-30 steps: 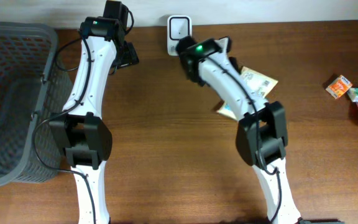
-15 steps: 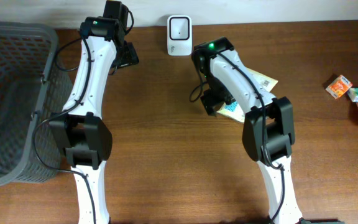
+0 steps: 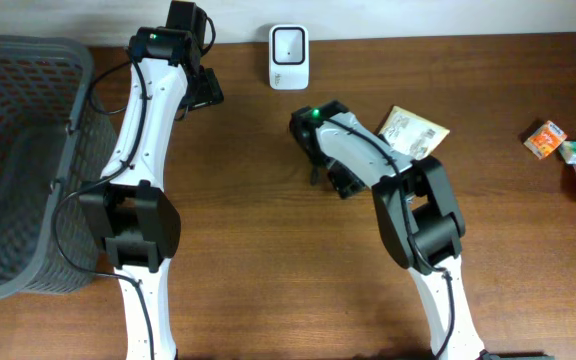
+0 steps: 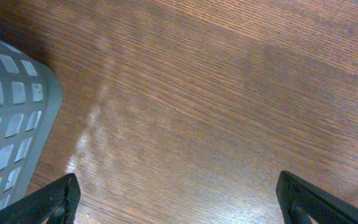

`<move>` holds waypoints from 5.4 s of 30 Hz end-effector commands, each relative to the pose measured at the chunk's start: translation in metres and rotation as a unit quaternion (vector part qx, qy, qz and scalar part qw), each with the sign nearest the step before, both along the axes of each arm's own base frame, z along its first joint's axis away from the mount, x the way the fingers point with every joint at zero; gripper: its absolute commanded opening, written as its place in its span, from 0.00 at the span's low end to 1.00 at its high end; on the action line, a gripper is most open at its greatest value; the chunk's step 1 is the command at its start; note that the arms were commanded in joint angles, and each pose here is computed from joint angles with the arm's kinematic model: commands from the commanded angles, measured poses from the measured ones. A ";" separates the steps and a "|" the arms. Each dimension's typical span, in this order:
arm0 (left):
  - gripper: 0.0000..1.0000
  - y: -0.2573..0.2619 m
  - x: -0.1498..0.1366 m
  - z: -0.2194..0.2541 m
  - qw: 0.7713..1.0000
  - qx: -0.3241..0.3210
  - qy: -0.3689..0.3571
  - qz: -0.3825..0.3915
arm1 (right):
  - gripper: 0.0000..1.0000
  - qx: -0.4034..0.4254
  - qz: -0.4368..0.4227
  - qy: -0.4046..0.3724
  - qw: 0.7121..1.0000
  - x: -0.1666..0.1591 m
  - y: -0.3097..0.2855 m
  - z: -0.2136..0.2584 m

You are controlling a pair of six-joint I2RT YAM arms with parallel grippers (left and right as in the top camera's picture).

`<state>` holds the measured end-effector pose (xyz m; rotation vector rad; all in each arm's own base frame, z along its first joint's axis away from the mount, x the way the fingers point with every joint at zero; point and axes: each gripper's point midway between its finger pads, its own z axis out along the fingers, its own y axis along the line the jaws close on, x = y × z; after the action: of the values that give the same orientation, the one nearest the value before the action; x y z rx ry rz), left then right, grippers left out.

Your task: Scan the item barcode

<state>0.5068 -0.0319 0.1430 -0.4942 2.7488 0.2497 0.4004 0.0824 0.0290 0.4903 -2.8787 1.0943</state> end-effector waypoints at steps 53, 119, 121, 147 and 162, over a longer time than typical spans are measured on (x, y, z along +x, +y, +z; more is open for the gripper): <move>0.99 0.001 -0.001 0.012 1.000 0.002 -0.013 0.006 | 0.17 0.430 -0.318 -0.021 0.844 0.035 -0.114 0.053; 0.99 0.001 -0.001 0.012 1.000 0.002 -0.013 0.006 | 0.51 0.322 0.120 0.114 0.932 0.027 0.043 -0.036; 0.99 0.001 -0.001 0.012 1.000 0.002 -0.013 0.006 | 0.33 0.326 0.084 0.093 0.937 0.031 0.044 -0.031; 0.99 0.001 -0.001 0.012 1.000 0.002 -0.013 0.006 | 0.16 0.522 0.075 -0.339 0.779 0.232 0.169 0.109; 0.99 0.001 -0.001 0.012 1.000 0.002 -0.013 0.006 | 0.09 0.465 -0.173 -0.406 0.767 0.205 -0.090 0.199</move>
<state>0.5064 -0.0318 0.1429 -0.4942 2.7500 0.2510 0.6220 0.0859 0.1847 -0.3933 -3.8318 -0.5385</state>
